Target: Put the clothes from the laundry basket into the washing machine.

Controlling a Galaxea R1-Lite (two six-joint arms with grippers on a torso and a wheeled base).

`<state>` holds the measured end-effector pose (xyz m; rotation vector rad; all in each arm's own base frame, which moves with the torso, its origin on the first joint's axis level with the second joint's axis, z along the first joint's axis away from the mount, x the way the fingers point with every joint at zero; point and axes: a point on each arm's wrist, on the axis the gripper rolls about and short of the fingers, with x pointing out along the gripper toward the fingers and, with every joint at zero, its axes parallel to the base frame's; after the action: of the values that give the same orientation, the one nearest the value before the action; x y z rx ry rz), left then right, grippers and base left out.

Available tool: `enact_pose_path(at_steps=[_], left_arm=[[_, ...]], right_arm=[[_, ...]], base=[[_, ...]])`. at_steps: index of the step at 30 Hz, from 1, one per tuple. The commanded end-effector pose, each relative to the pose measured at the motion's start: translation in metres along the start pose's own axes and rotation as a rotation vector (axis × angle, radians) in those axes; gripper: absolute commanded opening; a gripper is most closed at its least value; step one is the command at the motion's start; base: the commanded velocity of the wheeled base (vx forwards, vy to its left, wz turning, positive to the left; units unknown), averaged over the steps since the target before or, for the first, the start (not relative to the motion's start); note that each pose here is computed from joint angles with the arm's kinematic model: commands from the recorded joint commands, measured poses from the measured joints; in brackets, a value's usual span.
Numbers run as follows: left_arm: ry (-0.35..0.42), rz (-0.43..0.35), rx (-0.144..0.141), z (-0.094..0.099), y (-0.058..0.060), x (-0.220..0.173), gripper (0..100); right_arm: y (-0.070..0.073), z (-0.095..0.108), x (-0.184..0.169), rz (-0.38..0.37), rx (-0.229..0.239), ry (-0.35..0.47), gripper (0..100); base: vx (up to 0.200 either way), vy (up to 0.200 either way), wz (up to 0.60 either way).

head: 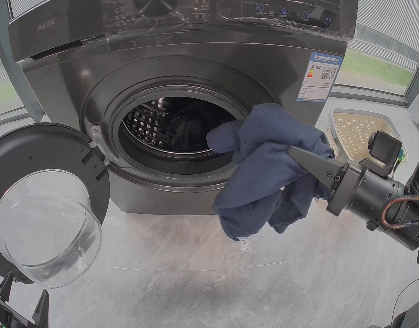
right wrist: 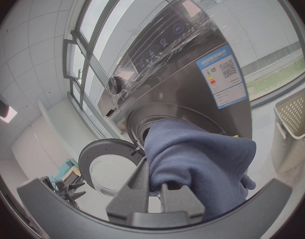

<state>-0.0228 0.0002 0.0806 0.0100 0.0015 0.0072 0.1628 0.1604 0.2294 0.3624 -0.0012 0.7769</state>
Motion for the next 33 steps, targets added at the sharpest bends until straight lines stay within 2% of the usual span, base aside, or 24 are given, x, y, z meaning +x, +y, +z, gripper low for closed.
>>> enact_pose_path(at_steps=[1, 8, 9, 11, 12, 13, 14, 16, 18, 19, 20, 23, 25, 28, 30, 33], left_arm=[[0.006, -0.003, 0.001, -0.005, 0.0, 0.0, 100], [0.003, 0.0, -0.001, -0.005, 0.0, 0.0, 100], [-0.006, -0.003, 0.013, -0.004, 0.0, 0.0, 100], [-0.069, -0.005, 0.007, 0.007, 0.0, -0.002, 100], [-0.164, -0.019, 0.005, 0.031, 0.0, -0.009, 100], [-0.224, -0.044, 0.005, 0.051, 0.0, -0.015, 100], [-0.222, -0.089, 0.01, 0.063, -0.001, -0.016, 100], [-0.165, -0.198, 0.02, 0.074, -0.003, -0.009, 100], [-0.078, -0.311, 0.013, 0.08, -0.006, 0.005, 100], [-0.071, -0.319, 0.012, 0.08, -0.006, 0.007, 100], [0.018, -0.405, 0.001, 0.087, -0.008, 0.025, 100], [0.086, -0.525, -0.007, 0.098, -0.011, 0.051, 100], [0.136, -0.6, -0.017, 0.103, -0.014, 0.072, 100], [0.182, -0.661, -0.026, 0.103, -0.019, 0.097, 100], [0.221, -0.729, -0.032, 0.101, -0.029, 0.121, 100], [0.263, -0.783, -0.031, 0.094, -0.039, 0.14, 100]], right_arm=[[0.005, -0.002, 0.009, 0.02, 0.023, 0.009, 0], [0.005, -0.007, 0.017, 0.016, 0.03, 0.026, 0], [0.006, -0.012, 0.022, 0.021, 0.034, 0.042, 0], [0.005, -0.014, 0.025, 0.02, 0.041, 0.04, 0], [0.005, -0.016, 0.028, 0.021, 0.049, 0.039, 0], [0.004, -0.02, 0.03, 0.018, 0.06, 0.041, 0], [0.003, -0.022, 0.034, 0.017, 0.064, 0.038, 0], [0.003, -0.022, 0.04, 0.015, 0.072, 0.006, 0], [0.006, -0.022, 0.045, 0.021, 0.088, -0.019, 0], [0.007, -0.021, 0.046, 0.024, 0.092, -0.023, 0], [0.012, -0.026, 0.05, 0.046, 0.126, -0.017, 0], [0.018, -0.041, 0.056, 0.065, 0.197, 0.02, 0], [0.02, -0.04, 0.059, 0.086, 0.21, -0.019, 0], [0.023, -0.032, 0.06, 0.112, 0.213, -0.077, 0], [0.026, -0.032, 0.058, 0.121, 0.213, -0.074, 0], [0.027, -0.035, 0.056, 0.126, 0.213, -0.068, 0]], base=[[0.0, 0.0, 0.0], [0.0, 0.0, 0.0], [0.0, 0.0, 0.0], [0.0, 0.0, 0.0], [0.0, 0.0, 0.0], [0.0, 0.0, 0.0], [0.0, 0.0, 0.0], [0.0, 0.0, 0.0], [0.0, 0.0, 0.0], [0.0, 0.0, 0.0], [0.0, 0.0, 0.0], [0.0, 0.0, 0.0], [0.0, 0.0, 0.0], [0.0, 0.0, 0.0], [0.0, 0.0, 0.0], [0.0, 0.0, 0.0]])
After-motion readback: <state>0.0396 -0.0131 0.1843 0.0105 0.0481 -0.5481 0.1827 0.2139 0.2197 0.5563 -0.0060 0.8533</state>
